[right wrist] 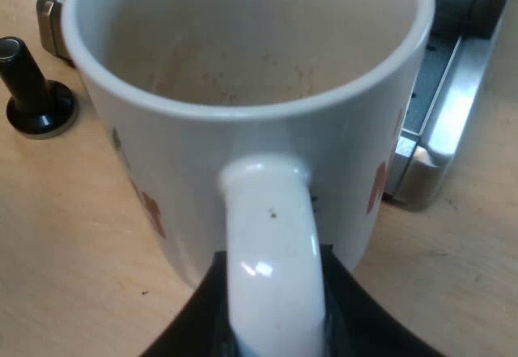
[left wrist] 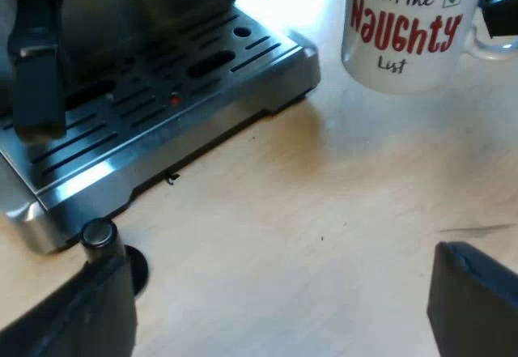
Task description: Place mug into machine
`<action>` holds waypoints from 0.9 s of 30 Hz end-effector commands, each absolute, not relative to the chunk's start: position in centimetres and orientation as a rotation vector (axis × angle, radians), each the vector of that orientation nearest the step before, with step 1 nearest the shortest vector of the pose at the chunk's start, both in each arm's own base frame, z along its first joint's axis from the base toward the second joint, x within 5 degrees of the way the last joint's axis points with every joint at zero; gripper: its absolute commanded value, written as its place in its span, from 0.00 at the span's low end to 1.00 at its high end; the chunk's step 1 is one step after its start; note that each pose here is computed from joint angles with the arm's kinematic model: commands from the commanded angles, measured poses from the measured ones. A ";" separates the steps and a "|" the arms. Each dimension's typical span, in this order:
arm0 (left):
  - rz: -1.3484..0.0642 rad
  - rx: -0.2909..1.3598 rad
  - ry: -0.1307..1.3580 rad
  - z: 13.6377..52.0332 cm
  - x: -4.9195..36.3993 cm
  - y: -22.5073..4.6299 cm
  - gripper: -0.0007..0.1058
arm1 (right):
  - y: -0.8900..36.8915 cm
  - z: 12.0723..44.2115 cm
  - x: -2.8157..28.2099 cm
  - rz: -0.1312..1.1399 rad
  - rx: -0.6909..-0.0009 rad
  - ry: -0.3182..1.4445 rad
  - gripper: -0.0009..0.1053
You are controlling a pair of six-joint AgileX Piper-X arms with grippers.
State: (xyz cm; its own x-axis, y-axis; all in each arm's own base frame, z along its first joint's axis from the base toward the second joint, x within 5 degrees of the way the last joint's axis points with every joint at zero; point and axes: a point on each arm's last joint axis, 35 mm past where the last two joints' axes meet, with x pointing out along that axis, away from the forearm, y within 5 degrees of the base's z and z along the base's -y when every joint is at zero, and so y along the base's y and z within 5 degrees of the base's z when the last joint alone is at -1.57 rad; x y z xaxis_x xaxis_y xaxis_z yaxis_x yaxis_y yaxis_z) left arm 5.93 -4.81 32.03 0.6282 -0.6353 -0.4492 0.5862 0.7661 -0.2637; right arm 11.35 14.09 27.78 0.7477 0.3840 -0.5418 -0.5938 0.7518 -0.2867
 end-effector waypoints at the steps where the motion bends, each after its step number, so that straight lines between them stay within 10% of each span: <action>1: -0.670 -0.110 0.503 32.2 6.2 -4.9 0.81 | 15.6 28.7 12.3 0.552 -0.404 0.394 0.01; 27: -0.603 -0.148 0.425 30.8 9.2 -3.6 0.81 | 23.9 24.6 18.1 0.570 -0.399 0.380 0.01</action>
